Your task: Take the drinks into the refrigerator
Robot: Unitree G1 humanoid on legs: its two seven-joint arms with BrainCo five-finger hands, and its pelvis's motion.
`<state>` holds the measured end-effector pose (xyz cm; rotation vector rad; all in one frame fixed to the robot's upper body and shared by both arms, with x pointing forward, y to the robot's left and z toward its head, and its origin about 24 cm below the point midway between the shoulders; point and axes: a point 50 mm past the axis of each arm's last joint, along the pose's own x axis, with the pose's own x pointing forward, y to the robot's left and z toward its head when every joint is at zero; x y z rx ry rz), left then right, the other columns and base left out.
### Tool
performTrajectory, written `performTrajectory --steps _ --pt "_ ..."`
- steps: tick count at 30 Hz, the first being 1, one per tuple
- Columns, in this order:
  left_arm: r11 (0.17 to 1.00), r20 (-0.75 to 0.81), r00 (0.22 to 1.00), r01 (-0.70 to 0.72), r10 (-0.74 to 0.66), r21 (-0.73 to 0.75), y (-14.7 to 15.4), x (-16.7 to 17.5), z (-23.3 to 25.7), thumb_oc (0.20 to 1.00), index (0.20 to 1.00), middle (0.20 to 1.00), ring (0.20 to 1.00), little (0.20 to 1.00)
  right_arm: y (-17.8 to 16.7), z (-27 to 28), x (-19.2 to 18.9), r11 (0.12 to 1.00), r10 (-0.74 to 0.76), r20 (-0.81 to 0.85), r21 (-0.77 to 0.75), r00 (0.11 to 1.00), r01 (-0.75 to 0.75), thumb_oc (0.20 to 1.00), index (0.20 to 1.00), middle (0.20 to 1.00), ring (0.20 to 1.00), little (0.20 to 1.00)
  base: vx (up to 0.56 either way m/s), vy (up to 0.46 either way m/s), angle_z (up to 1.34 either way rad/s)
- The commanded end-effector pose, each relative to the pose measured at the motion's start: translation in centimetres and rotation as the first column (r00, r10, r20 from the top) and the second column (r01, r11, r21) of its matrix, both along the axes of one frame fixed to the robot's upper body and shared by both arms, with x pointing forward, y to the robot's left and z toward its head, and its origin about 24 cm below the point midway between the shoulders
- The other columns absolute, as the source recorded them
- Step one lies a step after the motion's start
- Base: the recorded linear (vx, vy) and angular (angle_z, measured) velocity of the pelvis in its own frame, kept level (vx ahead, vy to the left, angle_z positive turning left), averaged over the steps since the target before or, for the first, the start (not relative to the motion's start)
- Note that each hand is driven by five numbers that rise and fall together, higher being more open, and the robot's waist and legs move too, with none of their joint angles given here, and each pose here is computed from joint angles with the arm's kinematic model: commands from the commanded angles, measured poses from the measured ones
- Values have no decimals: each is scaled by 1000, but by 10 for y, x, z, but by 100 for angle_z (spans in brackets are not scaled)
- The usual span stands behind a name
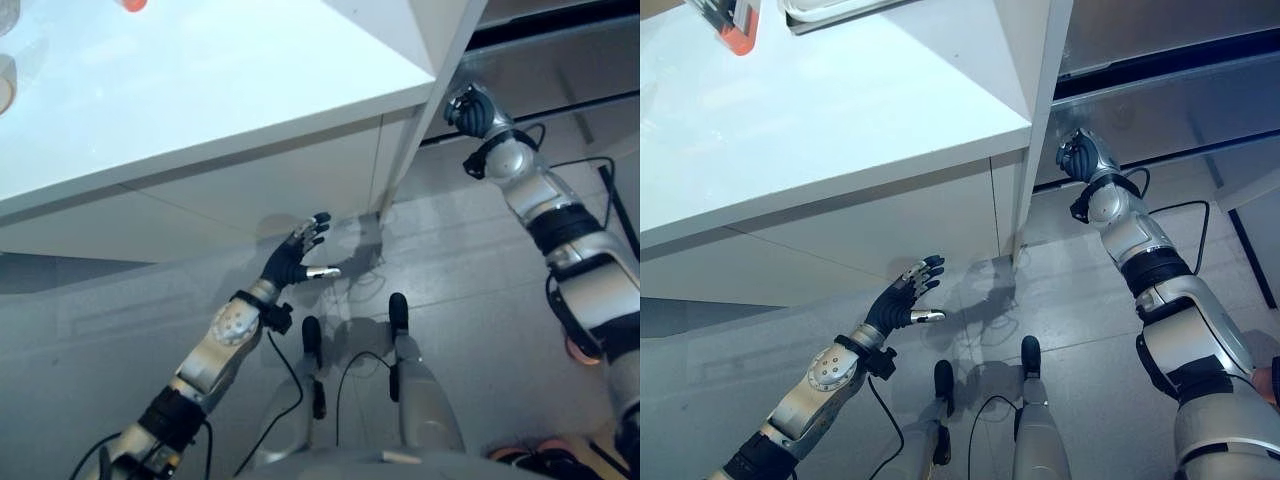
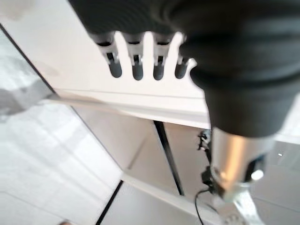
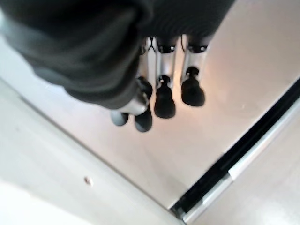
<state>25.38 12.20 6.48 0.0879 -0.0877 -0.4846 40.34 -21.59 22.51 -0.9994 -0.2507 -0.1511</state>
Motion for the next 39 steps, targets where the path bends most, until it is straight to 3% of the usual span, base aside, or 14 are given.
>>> performTrajectory --steps 1,4,5,6,14,17,24,25,31,32,33,36,37,39 --pt "999 103 995 11 -7 -38 -4 -2 16 1000 1000 1000 1000 1000 11 29 -3 998 37 140 54 989 -45 200 200 200 200 200 0 0 0" --pt "999 99 995 4 -1 -36 -5 -2 14 1000 1000 1000 1000 1000 -2 11 -11 989 21 143 144 989 -42 200 200 200 200 200 0 0 0" --pt "999 97 995 0 4 -38 -5 -2 14 1000 1000 1000 1000 1000 -6 1 -15 985 22 129 170 991 -44 288 288 288 288 288 -11 3 4" --pt "999 95 995 -3 6 -33 -5 -2 13 1000 1000 1000 1000 1000 -12 -10 -20 977 8 124 209 992 -34 1000 1000 1000 1000 1000 -6 11 4" --pt "997 74 994 -82 82 1 15 -1 4 1000 1000 1000 1000 1000 -52 -123 -81 847 -94 -49 521 994 106 1000 1000 1000 1000 1000 -10 8 7" --pt "989 -1 989 -146 146 4 31 -7 -13 1000 1000 1000 1000 1000 -66 -174 -124 745 -153 -156 631 976 218 1000 1000 1000 1000 1000 26 -7 0" --pt "958 -215 933 -278 288 74 53 -23 -69 1000 1000 1000 1000 1000 -81 -252 -188 622 -219 -438 626 872 470 1000 1000 1000 1000 1000 47 -15 -2" --pt "939 -306 888 -327 344 108 57 -28 -92 1000 1000 1000 1000 1000 -80 -274 -202 585 -223 -529 600 819 546 1000 1000 1000 1000 1000 39 -20 1" --pt "888 -448 768 -381 459 257 71 -45 -136 1000 1000 1000 1000 1000 -75 -316 -234 518 -204 -709 507 675 689 1000 1000 1000 1000 1000 52 -17 0" --pt "873 -515 705 -410 487 264 73 -54 -150 1000 1000 1000 1000 1000 -73 -323 -241 516 -194 -744 477 639 712 1000 1000 1000 1000 1000 53 -15 2" --pt "842 -620 572 -414 537 347 76 -71 -179 1000 1000 1000 1000 1000 -67 -341 -255 515 -176 -825 387 537 765 1000 1000 1000 1000 1000 53 -15 1" --pt "834 -648 526 -382 550 398 80 -80 -190 1000 1000 1000 1000 1000 -60 -353 -265 528 -151 -873 326 464 784 1000 1000 1000 1000 1000 75 -10 0" --pt "807 -683 431 -336 590 485 87 -100 -205 1000 1000 1000 1000 1000 -53 -361 -274 552 -126 -905 276 406 787 1000 1000 1000 1000 1000 51 -11 0" --pt "798 -690 402 -306 602 519 90 -108 -210 1000 1000 1000 1000 1000 -50 -367 -283 553 -113 -928 239 356 798 1000 1000 1000 1000 1000 86 -16 0"
